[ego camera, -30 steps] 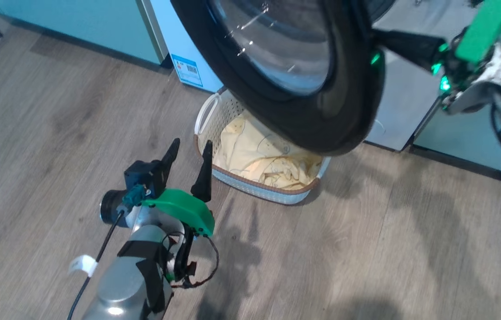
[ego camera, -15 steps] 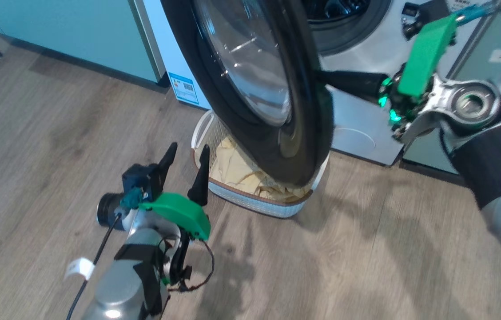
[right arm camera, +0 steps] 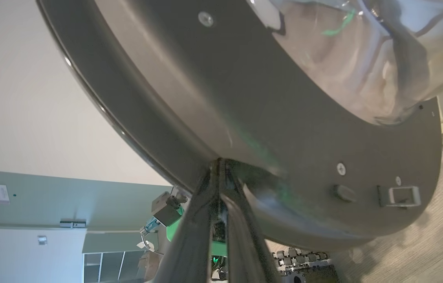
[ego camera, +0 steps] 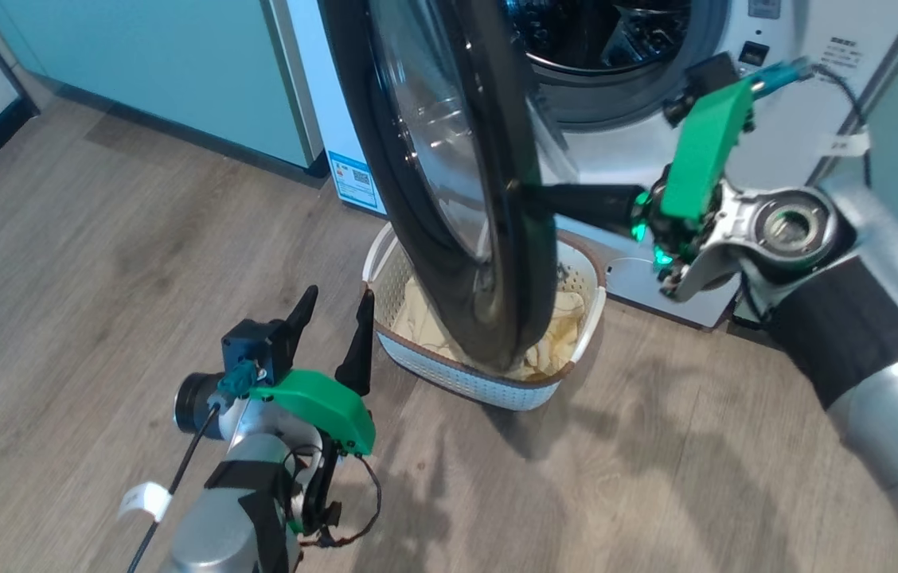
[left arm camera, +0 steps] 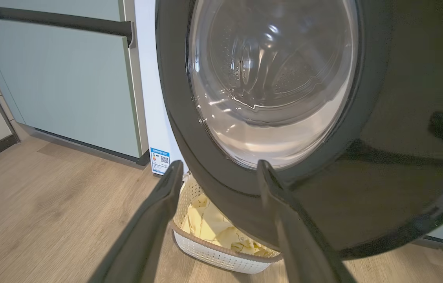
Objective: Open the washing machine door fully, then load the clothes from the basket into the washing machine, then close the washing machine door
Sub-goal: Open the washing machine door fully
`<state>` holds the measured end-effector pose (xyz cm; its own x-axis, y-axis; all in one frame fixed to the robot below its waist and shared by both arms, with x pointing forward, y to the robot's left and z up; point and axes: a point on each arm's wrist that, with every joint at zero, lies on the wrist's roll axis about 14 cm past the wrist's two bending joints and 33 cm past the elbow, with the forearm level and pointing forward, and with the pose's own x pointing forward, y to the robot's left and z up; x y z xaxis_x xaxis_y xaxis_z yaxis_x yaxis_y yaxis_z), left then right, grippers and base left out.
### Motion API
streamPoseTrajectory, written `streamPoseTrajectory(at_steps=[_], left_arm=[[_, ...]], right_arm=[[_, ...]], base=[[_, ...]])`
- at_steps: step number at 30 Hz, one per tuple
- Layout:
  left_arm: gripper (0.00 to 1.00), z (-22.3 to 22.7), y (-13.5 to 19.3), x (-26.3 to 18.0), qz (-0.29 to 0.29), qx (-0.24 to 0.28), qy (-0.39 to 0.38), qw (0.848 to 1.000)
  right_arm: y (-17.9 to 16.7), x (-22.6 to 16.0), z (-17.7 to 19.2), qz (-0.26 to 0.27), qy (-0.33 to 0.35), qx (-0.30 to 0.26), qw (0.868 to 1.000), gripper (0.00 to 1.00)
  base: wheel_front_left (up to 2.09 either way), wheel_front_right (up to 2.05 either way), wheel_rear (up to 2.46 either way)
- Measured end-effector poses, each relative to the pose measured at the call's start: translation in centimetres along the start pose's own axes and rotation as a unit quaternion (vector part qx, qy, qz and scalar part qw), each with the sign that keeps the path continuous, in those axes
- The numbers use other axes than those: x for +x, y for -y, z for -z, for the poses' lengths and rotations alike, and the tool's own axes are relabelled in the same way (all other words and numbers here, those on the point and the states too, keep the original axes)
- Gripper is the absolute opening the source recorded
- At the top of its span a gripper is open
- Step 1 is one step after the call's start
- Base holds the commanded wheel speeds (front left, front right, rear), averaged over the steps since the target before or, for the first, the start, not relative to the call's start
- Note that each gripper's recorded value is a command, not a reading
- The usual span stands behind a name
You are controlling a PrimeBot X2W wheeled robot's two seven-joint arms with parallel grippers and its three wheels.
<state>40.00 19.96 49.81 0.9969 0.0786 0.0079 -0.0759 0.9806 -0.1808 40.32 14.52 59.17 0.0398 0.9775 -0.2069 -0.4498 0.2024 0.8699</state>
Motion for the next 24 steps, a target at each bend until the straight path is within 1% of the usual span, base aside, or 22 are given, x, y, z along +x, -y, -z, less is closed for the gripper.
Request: streamPoseTrajectory(at_steps=[3,11,15,19,20,21,22,23,24], left_arm=[[1.00,-0.2,-0.3,-0.2,-0.004,0.000,0.003,1.000],[1.00,-0.3,-0.4,-0.3,-0.006,0.000,0.004,1.000],[1.00,-0.5,-0.4,-0.3,-0.006,-0.001,0.007,1.000],[1.00,-0.7,-0.4,-0.3,-0.006,0.000,0.010,1.000],[1.00,-0.7,-0.5,-0.4,-0.005,-0.001,0.010,1.000],[1.00,-0.7,-0.5,-0.4,-0.005,-0.001,0.010,1.000],[1.00,-0.8,-0.5,-0.3,-0.006,-0.003,0.011,1.000],[1.00,-0.9,-0.5,-0.3,-0.006,-0.002,0.013,1.000],[1.00,-1.1,-0.5,-0.3,-0.004,0.000,0.015,1.000]], right_arm=[[-0.7,0.9,1.2,-0.012,-0.017,0.002,1.000,0.00],[-1.2,1.6,1.9,-0.023,-0.020,0.009,1.000,0.00],[-1.4,1.4,1.6,-0.021,-0.004,0.007,1.000,0.00],[-1.9,0.6,0.2,-0.024,0.035,0.009,0.999,0.00],[-2.0,0.3,-0.3,-0.025,0.049,0.011,0.998,0.09],[-2.0,0.3,-0.3,-0.025,0.049,0.011,0.998,0.27],[-2.0,0.0,-0.7,-0.025,0.062,0.012,0.998,0.42],[-1.9,-0.4,-0.9,-0.024,0.073,0.015,0.997,0.50],[-1.7,-0.7,-0.9,-0.023,0.080,0.020,0.996,0.88]], base=[[0.00,0.00,0.00],[0.00,0.00,0.00],[0.00,0.00,0.00],[0.00,0.00,0.00],[0.00,0.00,0.00],[0.00,0.00,0.00],[0.00,0.00,0.00],[0.00,0.00,0.00],[0.00,0.00,0.00]])
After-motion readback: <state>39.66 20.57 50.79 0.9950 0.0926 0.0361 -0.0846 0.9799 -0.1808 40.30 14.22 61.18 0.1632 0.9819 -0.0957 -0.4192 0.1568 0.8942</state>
